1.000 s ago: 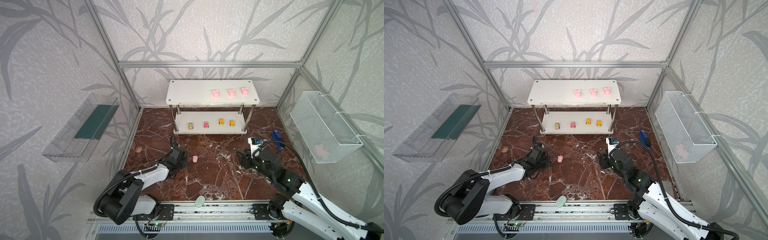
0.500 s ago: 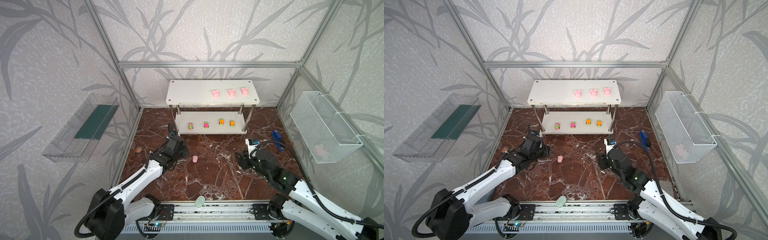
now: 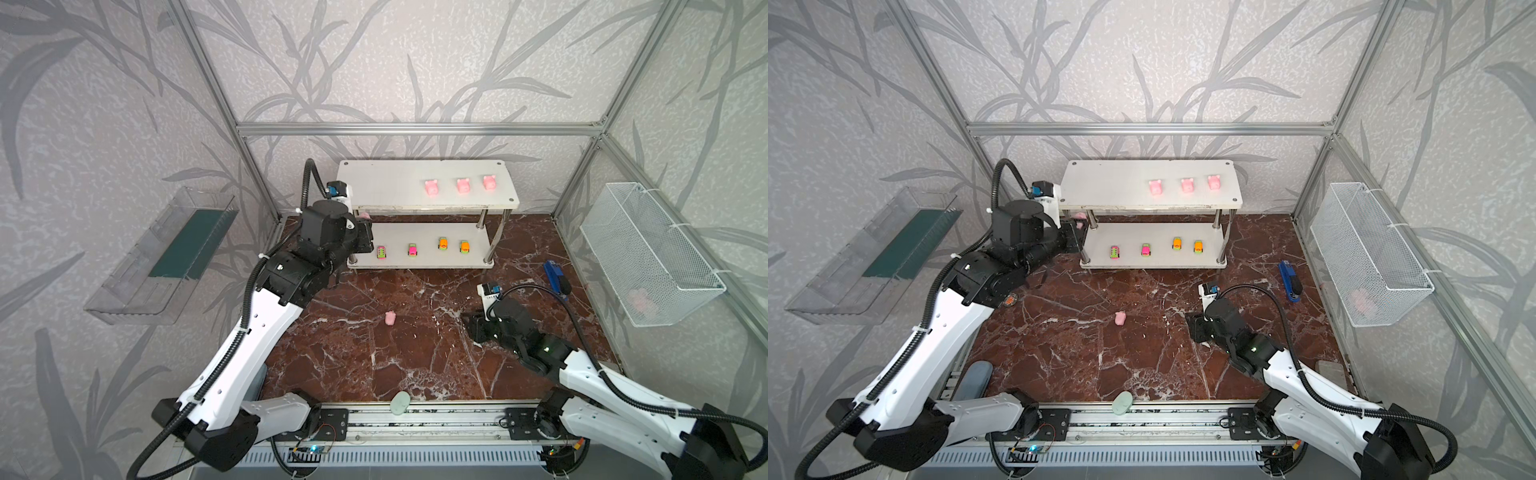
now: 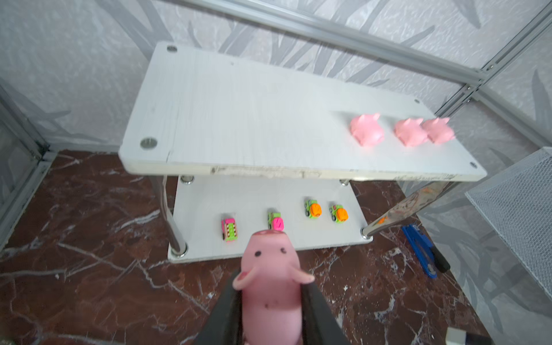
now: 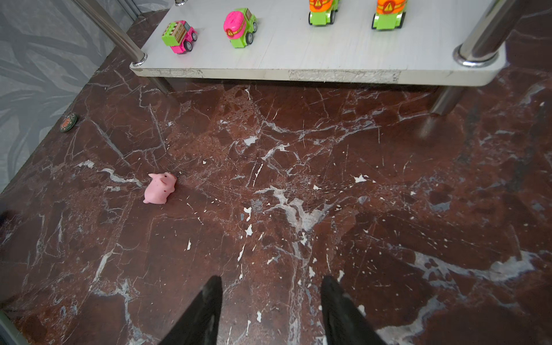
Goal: Place and organize the plastic toys onto the shelf
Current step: 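Lift the pink pig with the left gripper up onto the top shelf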
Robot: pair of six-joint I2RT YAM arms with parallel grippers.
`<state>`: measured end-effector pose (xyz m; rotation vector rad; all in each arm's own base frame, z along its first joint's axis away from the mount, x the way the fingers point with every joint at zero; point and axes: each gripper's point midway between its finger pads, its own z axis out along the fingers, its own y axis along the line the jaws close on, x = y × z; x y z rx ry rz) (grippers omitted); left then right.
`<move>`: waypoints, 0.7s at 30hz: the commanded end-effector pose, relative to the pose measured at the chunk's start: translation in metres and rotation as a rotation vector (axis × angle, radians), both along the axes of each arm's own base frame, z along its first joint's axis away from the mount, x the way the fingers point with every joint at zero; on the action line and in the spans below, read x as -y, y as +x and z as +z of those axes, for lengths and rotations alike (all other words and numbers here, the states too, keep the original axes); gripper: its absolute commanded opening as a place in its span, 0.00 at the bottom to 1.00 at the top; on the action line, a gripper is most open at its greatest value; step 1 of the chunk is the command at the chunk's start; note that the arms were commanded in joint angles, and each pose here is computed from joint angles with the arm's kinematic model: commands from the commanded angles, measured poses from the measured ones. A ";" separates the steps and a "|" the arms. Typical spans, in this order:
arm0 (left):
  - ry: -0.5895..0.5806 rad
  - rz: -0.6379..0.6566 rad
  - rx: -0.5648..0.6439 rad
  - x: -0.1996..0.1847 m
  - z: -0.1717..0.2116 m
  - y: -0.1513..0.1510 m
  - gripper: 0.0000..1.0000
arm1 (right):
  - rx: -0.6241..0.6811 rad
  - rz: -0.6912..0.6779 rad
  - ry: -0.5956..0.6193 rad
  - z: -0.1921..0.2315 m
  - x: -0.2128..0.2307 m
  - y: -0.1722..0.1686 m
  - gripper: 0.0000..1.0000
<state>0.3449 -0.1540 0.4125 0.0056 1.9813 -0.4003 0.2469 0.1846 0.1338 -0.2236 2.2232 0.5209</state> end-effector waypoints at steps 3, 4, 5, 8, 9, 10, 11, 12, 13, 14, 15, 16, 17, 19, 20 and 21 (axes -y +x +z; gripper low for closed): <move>0.075 -0.068 -0.033 0.022 0.013 0.028 0.30 | -0.004 0.012 0.027 -0.005 -0.008 0.003 0.55; 0.074 -0.072 -0.029 0.027 0.017 0.035 0.30 | -0.007 0.013 0.026 -0.007 -0.008 0.004 0.54; 0.076 -0.078 -0.032 0.032 0.019 0.043 0.30 | -0.012 0.015 0.025 -0.009 -0.009 0.004 0.55; 0.083 -0.095 -0.035 0.047 0.024 0.066 0.30 | -0.026 0.022 0.024 -0.015 -0.012 0.004 0.55; 0.091 -0.100 -0.047 0.052 0.021 0.074 0.30 | -0.032 0.023 0.022 -0.018 -0.013 0.005 0.55; 0.093 -0.105 -0.048 0.056 0.021 0.080 0.30 | -0.037 0.026 0.020 -0.019 -0.014 0.005 0.54; 0.096 -0.110 -0.058 0.061 0.018 0.087 0.30 | -0.042 0.030 0.018 -0.022 -0.015 0.005 0.54; 0.096 -0.119 -0.064 0.067 0.016 0.093 0.30 | -0.044 0.032 0.020 -0.022 -0.016 0.006 0.54; 0.096 -0.120 -0.068 0.069 0.014 0.098 0.30 | -0.047 0.034 0.020 -0.023 -0.017 0.006 0.54; 0.100 -0.118 -0.074 0.072 0.010 0.104 0.30 | -0.050 0.034 0.021 -0.024 -0.018 0.007 0.54; 0.107 -0.112 -0.078 0.073 0.007 0.109 0.31 | -0.054 0.037 0.020 -0.025 -0.018 0.007 0.54; 0.113 -0.108 -0.081 0.075 0.004 0.113 0.30 | -0.054 0.038 0.022 -0.025 -0.019 0.007 0.54; 0.123 -0.099 -0.083 0.075 0.000 0.118 0.30 | -0.056 0.040 0.022 -0.025 -0.020 0.008 0.54; 0.137 -0.081 -0.078 0.074 -0.004 0.125 0.31 | -0.057 0.041 0.022 -0.026 -0.021 0.008 0.54; 0.142 -0.072 -0.076 0.074 -0.006 0.129 0.31 | -0.058 0.041 0.022 -0.026 -0.021 0.008 0.54; 0.146 -0.069 -0.076 0.075 -0.009 0.132 0.31 | -0.061 0.043 0.021 -0.027 -0.021 0.008 0.54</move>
